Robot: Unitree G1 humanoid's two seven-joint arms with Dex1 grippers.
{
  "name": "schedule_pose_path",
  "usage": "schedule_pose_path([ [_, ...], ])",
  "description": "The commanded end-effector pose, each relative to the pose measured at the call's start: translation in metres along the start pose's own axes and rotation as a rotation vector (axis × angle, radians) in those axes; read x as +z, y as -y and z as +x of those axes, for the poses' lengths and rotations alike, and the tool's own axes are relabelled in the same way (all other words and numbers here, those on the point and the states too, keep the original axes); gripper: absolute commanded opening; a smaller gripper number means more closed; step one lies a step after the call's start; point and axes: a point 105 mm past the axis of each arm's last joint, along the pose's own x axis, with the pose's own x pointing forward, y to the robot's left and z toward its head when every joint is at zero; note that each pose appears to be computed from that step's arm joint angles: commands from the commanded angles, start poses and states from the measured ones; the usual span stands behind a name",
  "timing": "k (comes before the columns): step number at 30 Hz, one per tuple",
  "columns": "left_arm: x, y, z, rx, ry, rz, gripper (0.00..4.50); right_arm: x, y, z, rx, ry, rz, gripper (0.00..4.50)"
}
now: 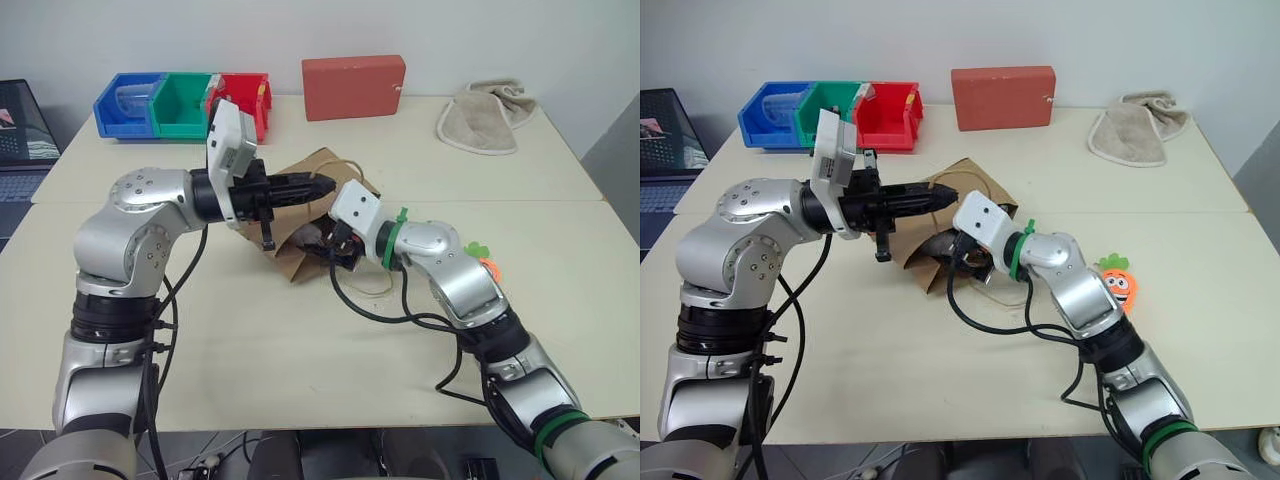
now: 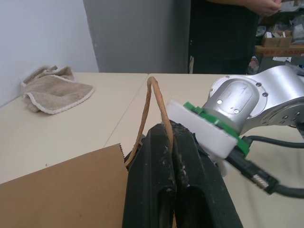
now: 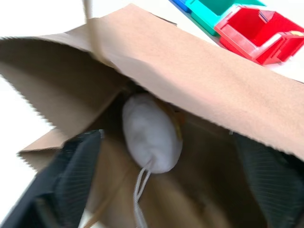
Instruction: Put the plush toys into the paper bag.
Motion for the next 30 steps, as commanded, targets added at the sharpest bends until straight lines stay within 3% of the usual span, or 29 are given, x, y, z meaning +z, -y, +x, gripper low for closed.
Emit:
schedule_pose_path([
  [1,0.005,-0.002,0.002,0.008,0.016,0.036,0.00,0.021,-0.008,-0.048,0.097,0.052,-0.027,4.45],
  [8,0.003,-0.002,0.003,-0.002,0.015,0.041,0.00,-0.006,-0.009,-0.132,0.201,-0.128,-0.090,4.45],
  [14,0.001,-0.002,0.001,0.001,0.011,0.038,0.00,-0.069,0.019,-0.194,0.037,-0.481,-0.119,4.45],
  [18,0.002,-0.002,0.000,-0.001,0.009,0.041,0.00,-0.102,0.025,-0.206,-0.006,-0.589,-0.131,4.45],
  [22,0.003,-0.003,0.000,0.000,0.007,0.044,0.00,-0.114,0.028,-0.201,-0.041,-0.581,-0.110,4.45],
  [25,0.003,-0.003,-0.002,0.008,0.003,0.048,0.00,-0.125,0.035,-0.199,-0.081,-0.598,-0.124,3.90],
  [30,0.005,-0.005,-0.006,0.028,0.000,0.054,0.00,-0.128,0.038,-0.195,-0.087,-0.587,-0.144,2.19],
])
